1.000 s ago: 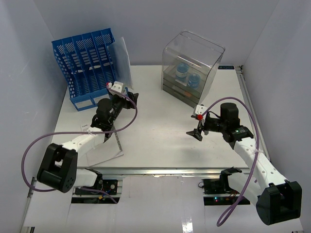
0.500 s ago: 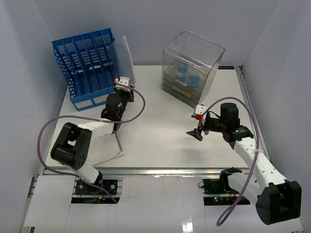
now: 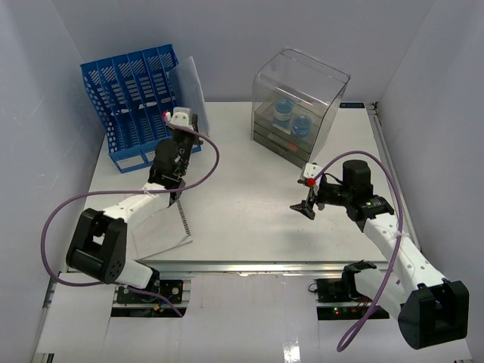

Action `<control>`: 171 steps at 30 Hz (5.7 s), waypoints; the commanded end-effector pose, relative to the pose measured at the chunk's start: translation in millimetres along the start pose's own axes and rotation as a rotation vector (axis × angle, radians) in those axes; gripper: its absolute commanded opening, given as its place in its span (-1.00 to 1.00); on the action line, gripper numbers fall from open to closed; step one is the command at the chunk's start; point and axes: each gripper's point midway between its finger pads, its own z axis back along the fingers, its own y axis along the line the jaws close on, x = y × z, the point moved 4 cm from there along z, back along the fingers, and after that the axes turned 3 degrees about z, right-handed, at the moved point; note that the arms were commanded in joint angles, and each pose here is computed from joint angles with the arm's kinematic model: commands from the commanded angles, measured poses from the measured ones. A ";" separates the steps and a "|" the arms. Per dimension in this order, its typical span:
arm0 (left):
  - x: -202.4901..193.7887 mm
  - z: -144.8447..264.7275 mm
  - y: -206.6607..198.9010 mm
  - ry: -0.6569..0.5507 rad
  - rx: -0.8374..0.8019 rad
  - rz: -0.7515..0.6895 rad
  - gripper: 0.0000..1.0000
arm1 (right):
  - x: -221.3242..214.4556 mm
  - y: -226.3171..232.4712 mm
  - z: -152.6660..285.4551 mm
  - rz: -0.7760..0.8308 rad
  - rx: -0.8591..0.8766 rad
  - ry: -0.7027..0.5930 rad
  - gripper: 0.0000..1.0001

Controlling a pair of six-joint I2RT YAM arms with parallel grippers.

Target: Organize the desk

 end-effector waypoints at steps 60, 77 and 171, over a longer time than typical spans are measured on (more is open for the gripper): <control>97.1 -21.2 3.8 -0.103 0.100 0.049 -0.99 | -1.8 0.2 -0.9 0.013 0.020 -0.002 0.80; 72.2 -83.2 41.7 0.025 0.151 0.047 -0.97 | -0.6 0.1 0.4 0.021 0.016 -0.002 0.80; 87.0 286.2 19.4 0.264 -0.003 0.595 0.96 | 16.3 113.2 -398.8 -0.885 0.059 0.371 -0.48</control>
